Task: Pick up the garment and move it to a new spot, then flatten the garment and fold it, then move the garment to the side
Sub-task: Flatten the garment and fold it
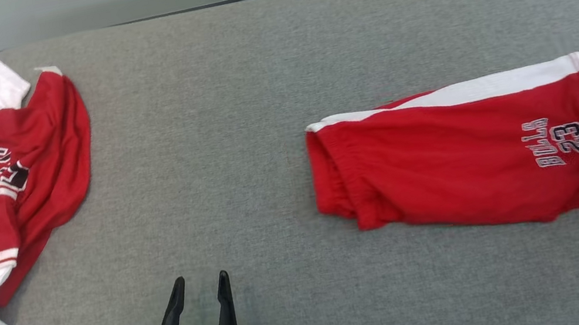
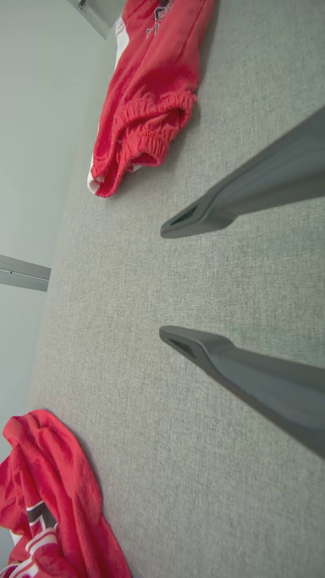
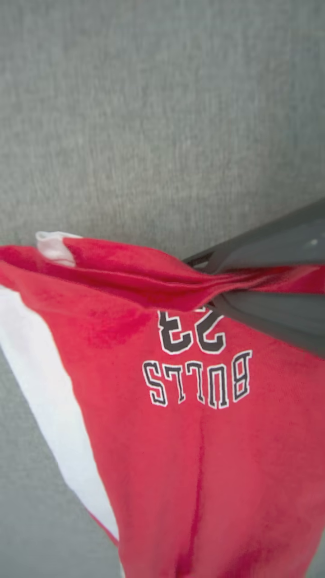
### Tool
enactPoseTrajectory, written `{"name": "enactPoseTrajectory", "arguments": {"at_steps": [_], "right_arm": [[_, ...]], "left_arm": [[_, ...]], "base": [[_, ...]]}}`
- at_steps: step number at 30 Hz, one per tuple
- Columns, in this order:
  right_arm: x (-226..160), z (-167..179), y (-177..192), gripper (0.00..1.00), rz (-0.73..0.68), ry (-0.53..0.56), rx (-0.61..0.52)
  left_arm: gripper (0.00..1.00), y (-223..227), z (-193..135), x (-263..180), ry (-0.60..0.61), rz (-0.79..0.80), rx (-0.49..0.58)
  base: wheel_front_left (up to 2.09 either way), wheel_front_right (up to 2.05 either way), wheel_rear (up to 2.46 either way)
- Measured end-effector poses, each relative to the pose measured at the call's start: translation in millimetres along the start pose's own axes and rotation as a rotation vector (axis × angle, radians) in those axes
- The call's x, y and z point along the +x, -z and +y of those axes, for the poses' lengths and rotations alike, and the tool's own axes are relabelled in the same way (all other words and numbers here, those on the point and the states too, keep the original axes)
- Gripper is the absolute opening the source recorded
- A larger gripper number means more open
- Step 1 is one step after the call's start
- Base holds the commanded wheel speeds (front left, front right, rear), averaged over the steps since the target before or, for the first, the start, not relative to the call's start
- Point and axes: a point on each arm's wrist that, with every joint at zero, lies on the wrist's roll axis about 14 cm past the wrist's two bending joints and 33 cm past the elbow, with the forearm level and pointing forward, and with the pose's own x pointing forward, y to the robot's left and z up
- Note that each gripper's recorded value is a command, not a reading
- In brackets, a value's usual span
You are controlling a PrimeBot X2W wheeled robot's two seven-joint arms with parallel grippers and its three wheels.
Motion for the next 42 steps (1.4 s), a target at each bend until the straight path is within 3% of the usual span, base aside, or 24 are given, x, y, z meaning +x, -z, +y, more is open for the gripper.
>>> {"name": "enactPoseTrajectory", "arguments": {"at_steps": [4,8,12,15,20,23,31,42], "right_arm": [[-42,-65,-18,0.0,-0.114,0.144,0.126],[-81,-96,-46,0.0,-0.225,0.222,0.155],[-85,-54,-67,0.0,-0.249,0.139,0.058],[-75,7,-65,0.0,-0.217,0.013,-0.043],[-41,107,-24,0.0,-0.079,-0.194,-0.154],[-23,143,1,0.0,-0.003,-0.257,-0.186],[5,165,24,0.0,0.058,-0.263,-0.223],[6,162,5,0.0,-0.027,-0.22,-0.254]], "left_arm": [[1.0,2,-13,0,0.049,0.004,-0.003],[1.0,2,-17,-4,0.054,-0.002,-0.011],[1.0,4,-16,-9,0.048,-0.001,-0.022],[1.0,4,-18,-10,0.049,-0.004,-0.029],[1.0,7,-24,-8,0.069,0.007,-0.033],[1.0,6,-25,-6,0.073,0.004,-0.031],[1.0,11,-9,-17,0.009,0.016,-0.042],[1.0,15,-22,-21,0.038,0.023,-0.062]], "base": [[0.0,0.0,0.0],[0.0,0.0,0.0],[0.0,0.0,0.0],[0.0,0.0,0.0],[0.0,0.0,0.0],[0.0,0.0,0.0],[0.0,0.0,0.0],[0.0,0.0,0.0]]}}
